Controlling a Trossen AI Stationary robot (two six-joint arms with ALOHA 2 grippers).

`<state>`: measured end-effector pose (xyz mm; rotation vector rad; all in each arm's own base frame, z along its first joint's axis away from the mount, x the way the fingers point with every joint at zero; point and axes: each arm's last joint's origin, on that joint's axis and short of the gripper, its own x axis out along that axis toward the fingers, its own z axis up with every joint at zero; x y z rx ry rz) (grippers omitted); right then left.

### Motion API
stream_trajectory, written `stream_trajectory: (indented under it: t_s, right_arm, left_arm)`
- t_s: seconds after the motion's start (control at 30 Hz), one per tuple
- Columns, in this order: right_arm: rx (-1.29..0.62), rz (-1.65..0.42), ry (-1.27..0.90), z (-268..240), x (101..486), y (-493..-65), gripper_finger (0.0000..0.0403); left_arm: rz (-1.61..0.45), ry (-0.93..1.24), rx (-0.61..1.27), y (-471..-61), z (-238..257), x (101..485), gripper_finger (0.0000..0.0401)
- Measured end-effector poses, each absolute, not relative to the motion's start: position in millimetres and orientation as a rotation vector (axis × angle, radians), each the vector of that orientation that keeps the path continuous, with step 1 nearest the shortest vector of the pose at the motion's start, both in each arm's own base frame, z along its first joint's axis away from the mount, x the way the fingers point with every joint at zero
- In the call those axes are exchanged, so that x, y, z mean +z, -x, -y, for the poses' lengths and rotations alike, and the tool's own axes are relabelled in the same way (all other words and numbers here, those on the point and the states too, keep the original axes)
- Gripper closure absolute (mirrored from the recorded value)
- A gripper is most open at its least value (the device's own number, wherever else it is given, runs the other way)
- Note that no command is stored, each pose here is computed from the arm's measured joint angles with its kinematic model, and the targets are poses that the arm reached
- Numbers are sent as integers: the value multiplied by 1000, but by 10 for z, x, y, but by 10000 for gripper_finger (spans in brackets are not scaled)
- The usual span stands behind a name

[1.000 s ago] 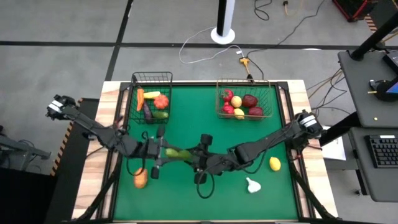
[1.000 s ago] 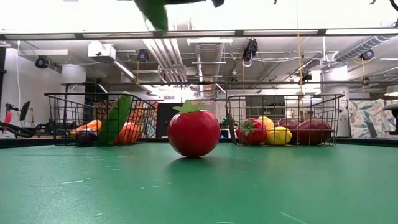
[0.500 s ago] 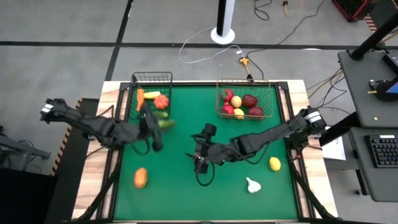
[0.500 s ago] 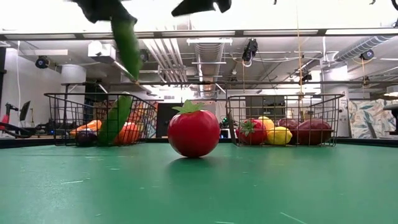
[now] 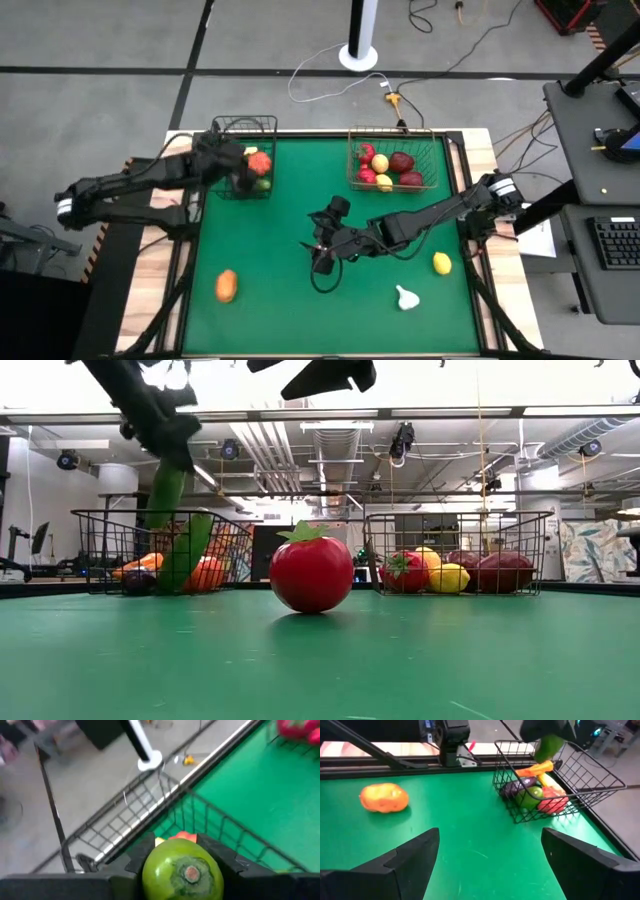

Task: Sort produce into baskets
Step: Put the green cucumber into the left wire basket, then put the white garlic into the left wire basket

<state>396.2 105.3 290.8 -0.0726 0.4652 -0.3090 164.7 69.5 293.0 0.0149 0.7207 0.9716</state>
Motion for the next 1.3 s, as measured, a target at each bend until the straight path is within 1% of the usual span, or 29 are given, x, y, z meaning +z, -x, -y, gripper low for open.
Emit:
stream_trajectory:
  t_s: [0.13, 0.2, 0.47, 0.6, 0.8, 0.93, 1.13, 1.3]
  right_arm:
    - [-308, -469, 52, -1054, 2880, -3957, 60]
    - [-308, -477, 52, -1055, 2856, -3953, 60]
    - [-310, -487, 54, -1052, 2837, -3948, 62]
    - [-331, -542, 22, -1042, 2782, -3911, 60]
    - [-389, -675, -51, -1058, 2656, -3791, 64]
    - [-365, -767, -127, -1100, 2602, -3710, 68]
    - [-322, -935, -338, -1175, 2612, -3572, 69]
    - [-395, -1167, -560, -1234, 2597, -3381, 73]
  left_arm:
    - [-782, 36, 1021, -1612, -918, 2865, 282]
    - [-825, 41, 1010, -1620, -958, 2820, 270]
    - [-881, 34, 1003, -1705, -1002, 2728, 178]
    - [-886, 46, 973, -1698, -978, 2729, 152]
    - [-812, 111, 803, -1697, -782, 2812, 150]
    - [-763, 119, 698, -1718, -570, 2862, 152]
    - [-695, 95, 508, -1804, -185, 2891, 152]
    - [-651, 54, 357, -1870, 103, 2902, 152]
